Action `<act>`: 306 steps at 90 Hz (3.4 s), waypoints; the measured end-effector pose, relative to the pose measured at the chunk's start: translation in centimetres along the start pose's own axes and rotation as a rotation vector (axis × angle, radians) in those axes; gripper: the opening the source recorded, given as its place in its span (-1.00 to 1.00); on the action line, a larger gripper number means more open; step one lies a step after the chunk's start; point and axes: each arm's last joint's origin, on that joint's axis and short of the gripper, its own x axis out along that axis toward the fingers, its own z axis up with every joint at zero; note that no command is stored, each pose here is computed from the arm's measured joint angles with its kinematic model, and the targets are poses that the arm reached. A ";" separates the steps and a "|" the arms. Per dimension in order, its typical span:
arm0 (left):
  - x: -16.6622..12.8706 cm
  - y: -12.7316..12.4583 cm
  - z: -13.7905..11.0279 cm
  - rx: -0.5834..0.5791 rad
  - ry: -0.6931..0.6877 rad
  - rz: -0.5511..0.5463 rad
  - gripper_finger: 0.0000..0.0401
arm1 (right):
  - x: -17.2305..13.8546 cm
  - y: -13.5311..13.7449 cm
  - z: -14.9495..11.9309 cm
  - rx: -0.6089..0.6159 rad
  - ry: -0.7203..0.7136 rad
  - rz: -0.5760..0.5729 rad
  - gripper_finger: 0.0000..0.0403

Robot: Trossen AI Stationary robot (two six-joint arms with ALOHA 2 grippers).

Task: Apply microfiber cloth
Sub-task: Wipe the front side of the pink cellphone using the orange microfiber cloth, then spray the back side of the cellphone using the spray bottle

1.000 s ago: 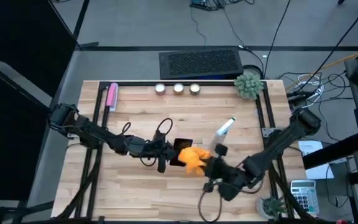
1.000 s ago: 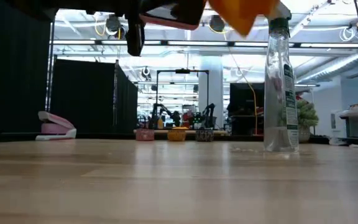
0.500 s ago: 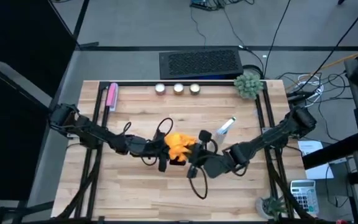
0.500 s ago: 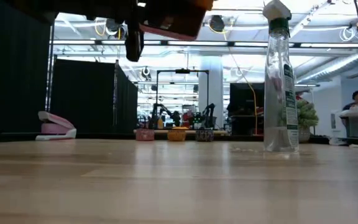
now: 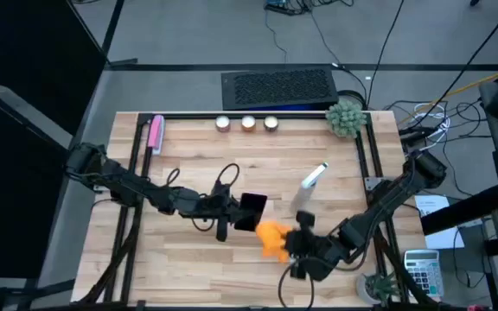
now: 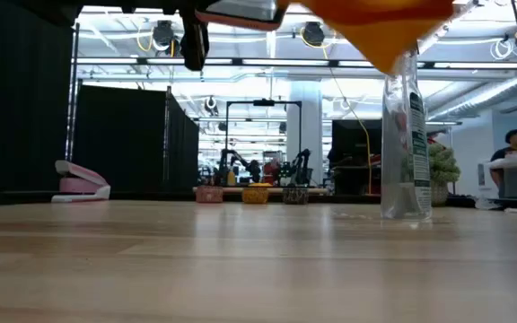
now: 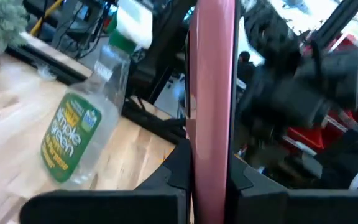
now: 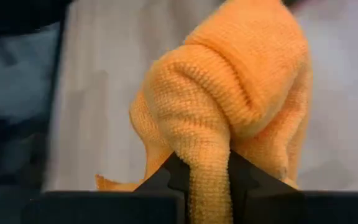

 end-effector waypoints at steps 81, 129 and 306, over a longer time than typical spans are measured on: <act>-0.1 -0.4 -0.4 0.475 0.050 -0.100 -0.94 | -5.9 -4.5 3.3 0.309 -0.062 -0.021 0.19; -0.5 -3.6 -0.7 2.253 -0.057 -0.016 -0.94 | -3.3 -2.1 6.8 0.584 -0.347 0.193 0.19; -3.8 -4.5 7.1 0.370 -0.178 -0.108 -0.55 | -4.7 -5.6 9.8 0.101 -0.470 0.054 -0.94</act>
